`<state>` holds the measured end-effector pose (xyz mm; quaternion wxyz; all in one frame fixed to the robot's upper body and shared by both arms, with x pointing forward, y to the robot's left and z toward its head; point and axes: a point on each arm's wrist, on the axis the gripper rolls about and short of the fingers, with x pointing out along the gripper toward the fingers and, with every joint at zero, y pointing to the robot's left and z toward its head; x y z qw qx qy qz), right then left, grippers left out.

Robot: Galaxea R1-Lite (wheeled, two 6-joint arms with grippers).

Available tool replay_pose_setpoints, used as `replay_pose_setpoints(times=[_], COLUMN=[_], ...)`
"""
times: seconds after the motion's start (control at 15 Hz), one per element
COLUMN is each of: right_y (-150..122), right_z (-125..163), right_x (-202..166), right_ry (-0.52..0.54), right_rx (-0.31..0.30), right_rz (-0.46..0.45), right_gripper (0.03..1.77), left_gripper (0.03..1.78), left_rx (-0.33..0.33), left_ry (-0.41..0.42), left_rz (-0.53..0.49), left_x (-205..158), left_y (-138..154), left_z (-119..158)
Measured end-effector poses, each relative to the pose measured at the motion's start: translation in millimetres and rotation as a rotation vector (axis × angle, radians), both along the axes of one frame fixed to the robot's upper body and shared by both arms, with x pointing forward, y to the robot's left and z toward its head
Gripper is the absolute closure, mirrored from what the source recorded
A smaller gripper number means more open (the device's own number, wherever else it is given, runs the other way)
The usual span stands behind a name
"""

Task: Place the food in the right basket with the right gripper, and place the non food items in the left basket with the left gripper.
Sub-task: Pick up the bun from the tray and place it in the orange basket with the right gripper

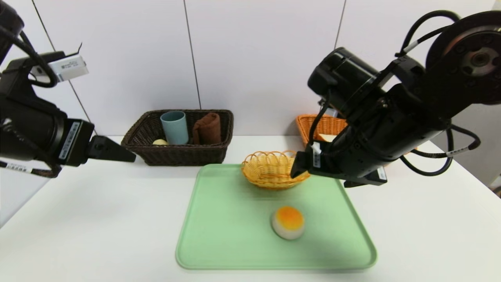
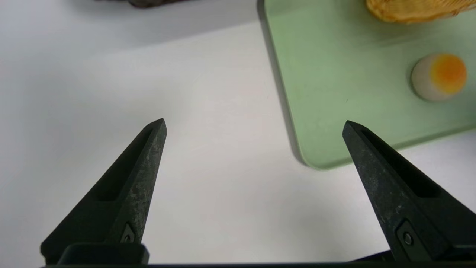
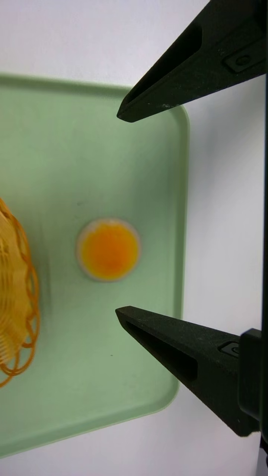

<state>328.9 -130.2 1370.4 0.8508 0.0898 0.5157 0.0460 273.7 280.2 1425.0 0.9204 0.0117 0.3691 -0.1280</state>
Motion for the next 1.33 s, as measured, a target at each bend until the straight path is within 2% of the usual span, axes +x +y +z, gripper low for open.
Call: replay_pose_setpoints(times=[0.27, 0.53, 1.07, 1.33], right_y=[25, 39, 56, 60], right_z=[-21, -41, -79, -89], right_x=[-5, -1, 13, 18], right_ry=[0.069, 0.112, 0.194, 0.218], right_rx=[-0.059, -0.107, -0.180, -0.186], right_rz=[0.051, 0.073, 0.085, 0.089], right_gripper=[0.09, 0.09, 0.09, 0.09], left_gripper=[0.13, 0.12, 0.12, 0.12], left_rx=[-0.029, -0.042, -0.045, -0.044], left_ry=[0.073, 0.093, 0.089, 0.093], left_rz=[-0.043, -0.054, -0.052, -0.052], left_x=[-39, -65, -71, -71], left_y=[10, 17, 19, 18], left_z=[-26, -40, -42, -42])
